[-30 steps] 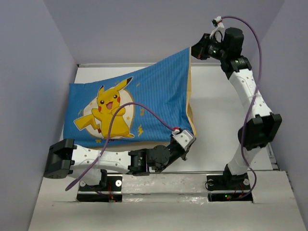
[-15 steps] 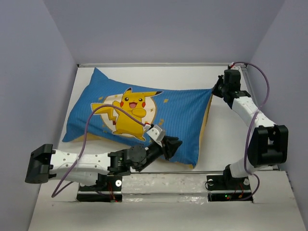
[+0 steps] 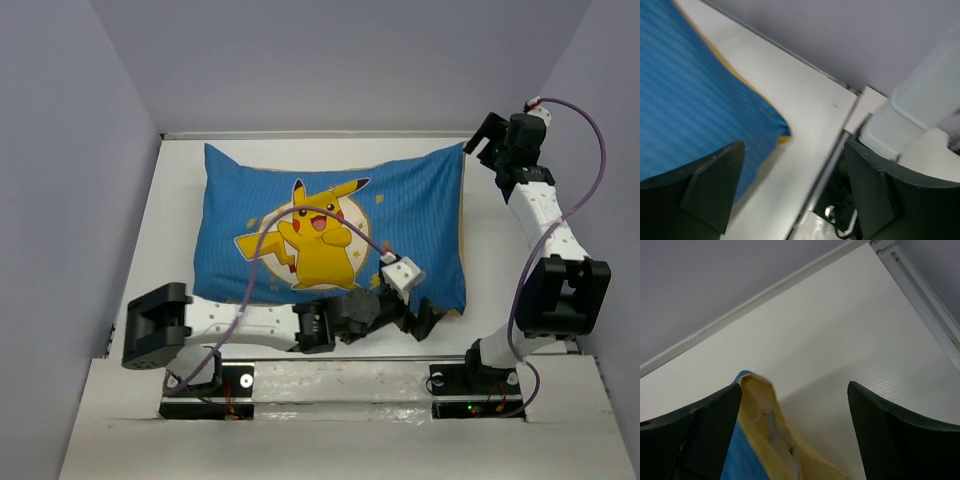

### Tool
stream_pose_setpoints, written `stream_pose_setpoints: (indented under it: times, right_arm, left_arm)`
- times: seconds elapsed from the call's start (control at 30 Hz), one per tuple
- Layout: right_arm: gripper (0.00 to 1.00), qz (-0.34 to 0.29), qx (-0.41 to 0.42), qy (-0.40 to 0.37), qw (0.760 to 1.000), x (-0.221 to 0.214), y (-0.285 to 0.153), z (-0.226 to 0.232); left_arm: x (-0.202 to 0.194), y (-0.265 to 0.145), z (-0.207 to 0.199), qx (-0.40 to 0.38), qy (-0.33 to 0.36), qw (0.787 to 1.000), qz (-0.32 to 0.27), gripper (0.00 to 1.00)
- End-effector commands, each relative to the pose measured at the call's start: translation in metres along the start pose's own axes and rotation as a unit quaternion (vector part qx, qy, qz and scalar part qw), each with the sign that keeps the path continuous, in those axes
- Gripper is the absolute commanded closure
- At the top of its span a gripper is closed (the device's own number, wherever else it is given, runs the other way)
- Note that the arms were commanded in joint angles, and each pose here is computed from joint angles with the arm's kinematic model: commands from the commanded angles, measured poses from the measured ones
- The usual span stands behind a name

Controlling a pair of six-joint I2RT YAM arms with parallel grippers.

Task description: Put the pillow into the pillowcase

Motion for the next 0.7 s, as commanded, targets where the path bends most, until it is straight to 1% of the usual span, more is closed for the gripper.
stream_pose_setpoints:
  times: [0.0,0.03,0.07,0.1,0.13,0.17,0.23,0.27,0.3,0.33,0.37,0.4,0.43,0.47,0.53,0.57,0.6,0.63,0.67]
  right_arm:
    - [0.07,-0.067,0.078,0.011,0.995,0.057,-0.047,0.025]
    - [0.07,-0.069,0.110,0.009,0.991,0.059,-0.058,0.033]
    - [0.07,-0.063,0.147,0.013,0.987,0.049,-0.068,0.050]
    - [0.07,-0.055,0.188,0.010,0.981,0.042,-0.081,0.065]
    - [0.08,-0.051,0.205,0.014,0.977,0.036,-0.090,0.074]
    - [0.12,-0.039,0.244,0.008,0.969,0.016,-0.108,0.093]
    - [0.17,-0.023,0.287,0.001,0.958,-0.006,-0.131,0.113]
    - [0.18,0.004,0.311,-0.007,0.950,-0.039,-0.136,0.125]
    - [0.20,-0.007,0.315,-0.005,0.949,-0.033,-0.140,0.126]
    - [0.29,0.027,0.314,-0.003,0.949,-0.063,-0.138,0.124]
    - [0.34,0.044,0.301,0.003,0.953,-0.082,-0.136,0.114]
    - [0.38,0.049,0.297,0.007,0.954,-0.091,-0.137,0.109]
    - [0.45,0.051,0.294,0.008,0.954,-0.098,-0.138,0.105]
    - [0.48,0.052,0.291,0.008,0.955,-0.102,-0.141,0.100]
    - [0.49,0.046,0.289,0.008,0.956,-0.109,-0.154,0.089]
    - [0.47,0.052,0.286,0.004,0.957,-0.114,-0.159,0.084]
    - [0.40,0.045,0.288,-0.001,0.957,-0.114,-0.167,0.080]
    - [0.36,0.047,0.288,-0.003,0.956,-0.117,-0.170,0.077]
    - [0.33,0.057,0.297,-0.008,0.953,-0.122,-0.175,0.076]
  left_arm:
    - [0.149,-0.062,0.087,0.160,-0.041,0.974,-0.155,0.06]
    - [0.151,-0.076,0.089,0.167,-0.052,0.973,-0.152,0.06]
    - [0.167,-0.105,0.134,0.233,-0.070,0.956,-0.165,0.05]
    - [0.173,-0.122,0.156,0.268,-0.083,0.944,-0.174,0.05]
    - [0.177,-0.138,0.174,0.294,-0.092,0.934,-0.182,0.05]
    - [0.181,-0.168,0.199,0.329,-0.109,0.916,-0.204,0.05]
    - [0.176,-0.193,0.220,0.360,-0.120,0.901,-0.209,0.05]
    - [0.181,-0.216,0.240,0.396,-0.127,0.879,-0.233,0.04]
    - [0.181,-0.226,0.250,0.414,-0.129,0.870,-0.236,0.04]
    - [0.181,-0.233,0.259,0.423,-0.130,0.865,-0.236,0.03]
    - [0.180,-0.243,0.282,0.440,-0.137,0.855,-0.236,0.03]
    - [0.181,-0.246,0.294,0.442,-0.142,0.855,-0.233,0.03]
    - [0.181,-0.246,0.304,0.438,-0.150,0.856,-0.229,0.02]
    - [0.174,-0.243,0.324,0.445,-0.166,0.854,-0.213,0.02]
    - [0.175,-0.252,0.348,0.455,-0.184,0.846,-0.207,0.03]
    - [0.178,-0.252,0.361,0.473,-0.185,0.838,-0.203,0.03]
    - [0.176,-0.256,0.372,0.494,-0.178,0.829,-0.194,0.02]
    - [0.166,-0.256,0.390,0.515,-0.189,0.818,-0.174,0.02]
    - [0.174,-0.257,0.397,0.516,-0.189,0.817,-0.175,0.02]
Point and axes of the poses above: each gripper's point midway between its finger pads, its own y axis out along the fingers, its own z axis along the line the jaws close on, x = y × z, the point moved 3 cm from there along -y, back along the fingers, and after that the axes turned 4 degrees about -y, right-handed, at the moved point
